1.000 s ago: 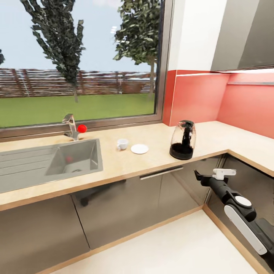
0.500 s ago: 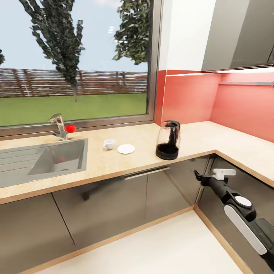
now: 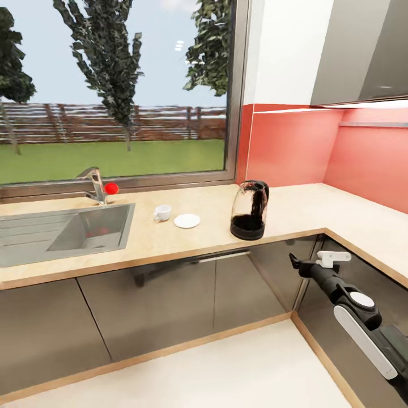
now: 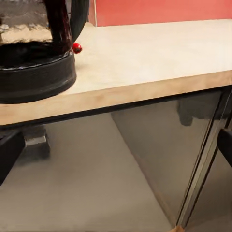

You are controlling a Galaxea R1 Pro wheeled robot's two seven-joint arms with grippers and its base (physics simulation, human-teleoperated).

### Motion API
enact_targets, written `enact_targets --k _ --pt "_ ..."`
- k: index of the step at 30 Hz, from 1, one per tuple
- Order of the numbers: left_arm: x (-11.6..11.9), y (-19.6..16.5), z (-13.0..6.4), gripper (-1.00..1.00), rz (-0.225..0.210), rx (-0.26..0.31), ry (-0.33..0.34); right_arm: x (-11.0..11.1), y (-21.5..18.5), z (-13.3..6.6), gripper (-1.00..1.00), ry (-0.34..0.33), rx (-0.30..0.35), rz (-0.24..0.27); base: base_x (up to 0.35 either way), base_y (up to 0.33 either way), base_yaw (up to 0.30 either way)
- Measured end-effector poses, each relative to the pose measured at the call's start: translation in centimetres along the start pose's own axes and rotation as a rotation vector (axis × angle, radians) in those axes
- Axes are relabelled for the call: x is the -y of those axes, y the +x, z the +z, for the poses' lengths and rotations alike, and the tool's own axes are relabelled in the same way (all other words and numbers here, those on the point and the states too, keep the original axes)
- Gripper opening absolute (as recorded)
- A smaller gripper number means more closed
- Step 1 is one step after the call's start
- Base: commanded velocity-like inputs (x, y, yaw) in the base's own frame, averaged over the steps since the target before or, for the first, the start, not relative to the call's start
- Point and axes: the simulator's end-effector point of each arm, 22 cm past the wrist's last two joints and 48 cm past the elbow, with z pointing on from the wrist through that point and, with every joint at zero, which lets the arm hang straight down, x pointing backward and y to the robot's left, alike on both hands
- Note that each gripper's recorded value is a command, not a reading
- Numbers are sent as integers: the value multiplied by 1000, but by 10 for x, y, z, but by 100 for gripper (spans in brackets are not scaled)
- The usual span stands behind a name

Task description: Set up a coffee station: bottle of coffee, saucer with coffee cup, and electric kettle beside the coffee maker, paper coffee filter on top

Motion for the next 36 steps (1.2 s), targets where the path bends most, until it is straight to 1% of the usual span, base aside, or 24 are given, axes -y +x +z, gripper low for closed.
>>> enact_targets --k 2,4,5,9,12,16,22,25,26,29,36 --pt "0 0 0 100 0 0 0 0 -6 1 100 -1 10 1 0 -20 269" --pt "0 0 0 100 0 0 0 -1 -20 5 100 -1 33 2 0 -11 270" --pt "0 0 0 100 0 -1 0 -2 -40 9 100 -2 64 2 0 -6 270" --pt "0 1 0 100 1 -2 -1 -3 -64 13 100 -2 102 4 0 -3 198" --pt "0 1 0 100 1 -1 -1 -3 -73 14 100 -2 115 5 0 -85 67" --pt "0 1 0 100 1 -2 0 -2 -77 15 100 0 122 5 0 -236 21" --pt "1 1 0 100 1 -2 1 -1 -71 15 100 2 109 2 0 -295 3" --pt "1 1 0 100 1 -2 1 -1 -63 16 100 4 75 -10 0 -305 1" --pt "1 1 0 100 2 -2 1 -1 -58 16 100 4 54 -16 0 -306 0" --pt "1 1 0 100 2 -2 1 -1 -52 16 100 3 27 -25 0 -307 0" --pt "1 1 0 100 2 -2 1 -3 -48 16 100 -3 12 -29 0 -243 0"
